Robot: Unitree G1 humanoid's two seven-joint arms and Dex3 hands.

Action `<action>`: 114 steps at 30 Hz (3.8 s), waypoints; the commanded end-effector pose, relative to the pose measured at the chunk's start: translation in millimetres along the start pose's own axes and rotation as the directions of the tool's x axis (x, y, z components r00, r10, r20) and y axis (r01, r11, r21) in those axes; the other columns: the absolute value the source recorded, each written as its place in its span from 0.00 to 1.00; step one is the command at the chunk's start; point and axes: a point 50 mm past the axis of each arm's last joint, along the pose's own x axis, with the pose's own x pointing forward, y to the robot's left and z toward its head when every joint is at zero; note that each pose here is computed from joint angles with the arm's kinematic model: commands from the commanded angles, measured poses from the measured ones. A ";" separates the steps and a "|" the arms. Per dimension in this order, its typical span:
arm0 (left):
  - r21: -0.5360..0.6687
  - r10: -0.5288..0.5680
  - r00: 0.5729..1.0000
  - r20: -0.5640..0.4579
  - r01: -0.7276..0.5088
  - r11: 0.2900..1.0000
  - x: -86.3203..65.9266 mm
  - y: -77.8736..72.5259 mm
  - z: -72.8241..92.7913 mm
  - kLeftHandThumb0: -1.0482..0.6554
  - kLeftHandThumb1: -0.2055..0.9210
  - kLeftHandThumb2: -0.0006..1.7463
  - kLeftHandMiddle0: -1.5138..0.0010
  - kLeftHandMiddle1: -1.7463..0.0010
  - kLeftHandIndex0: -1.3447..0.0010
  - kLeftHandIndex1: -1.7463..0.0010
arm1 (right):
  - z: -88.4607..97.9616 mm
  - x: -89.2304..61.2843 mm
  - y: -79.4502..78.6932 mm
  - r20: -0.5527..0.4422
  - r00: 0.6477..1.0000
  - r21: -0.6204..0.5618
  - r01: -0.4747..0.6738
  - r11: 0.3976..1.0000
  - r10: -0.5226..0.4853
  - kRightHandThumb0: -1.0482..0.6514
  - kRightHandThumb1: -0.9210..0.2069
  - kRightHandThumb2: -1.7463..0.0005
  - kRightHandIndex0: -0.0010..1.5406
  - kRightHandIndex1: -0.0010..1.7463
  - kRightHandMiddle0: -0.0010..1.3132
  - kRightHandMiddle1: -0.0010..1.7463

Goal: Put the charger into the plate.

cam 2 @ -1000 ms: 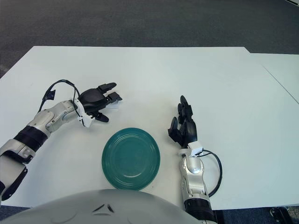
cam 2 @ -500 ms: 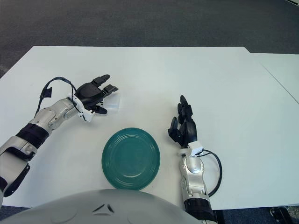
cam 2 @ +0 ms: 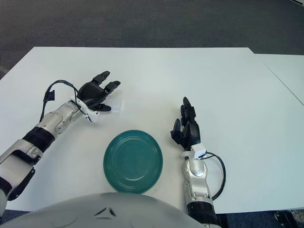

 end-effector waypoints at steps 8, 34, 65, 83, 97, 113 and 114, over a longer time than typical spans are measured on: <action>-0.008 0.004 0.999 -0.035 -0.004 1.000 4.4 3.1 -0.3 0.00 1.00 0.40 1.00 1.00 1.00 1.00 | -47.8 -37.6 5.7 -0.274 0.962 0.026 0.022 0.999 -0.014 0.14 0.00 0.52 0.02 0.01 0.00 0.12; -0.062 -0.184 0.983 0.012 0.185 0.981 2.8 -0.8 6.7 0.00 1.00 0.43 1.00 1.00 0.99 1.00 | -48.9 -39.2 4.1 -0.287 0.958 0.027 0.018 0.999 -0.009 0.12 0.00 0.50 0.02 0.00 0.00 0.08; -0.124 -0.393 0.916 -0.078 0.383 0.916 8.6 -24.7 -17.4 0.00 1.00 0.34 1.00 1.00 1.00 0.74 | -50.0 -39.6 3.8 -0.292 0.956 0.020 0.021 1.000 -0.015 0.12 0.00 0.49 0.02 0.00 0.00 0.07; -0.152 -0.465 0.869 -0.169 0.443 0.883 7.9 -42.6 -29.8 0.00 1.00 0.30 1.00 1.00 1.00 0.69 | -49.8 -43.8 0.8 -0.297 0.955 0.022 0.023 0.999 -0.015 0.12 0.00 0.49 0.02 0.00 0.00 0.07; -0.103 -0.449 0.872 -0.195 0.437 0.893 3.3 -63.3 -25.3 0.00 1.00 0.28 0.94 0.68 0.97 0.26 | -49.6 -45.3 -2.7 -0.294 0.955 0.014 0.035 0.999 -0.030 0.13 0.00 0.48 0.03 0.00 0.00 0.09; -0.223 -0.388 0.916 -0.104 0.358 0.906 1.7 -67.4 -15.8 0.27 0.93 0.29 0.56 0.00 0.57 0.00 | -50.0 -46.0 -6.0 -0.298 0.953 0.001 0.054 0.999 -0.051 0.13 0.00 0.48 0.05 0.01 0.00 0.12; -0.233 -0.374 0.922 -0.097 0.344 0.909 2.3 -66.0 -15.3 0.30 0.82 0.41 0.55 0.00 0.59 0.00 | -50.2 -45.9 -6.2 -0.299 0.953 0.002 0.055 0.999 -0.052 0.13 0.00 0.49 0.05 0.01 0.00 0.12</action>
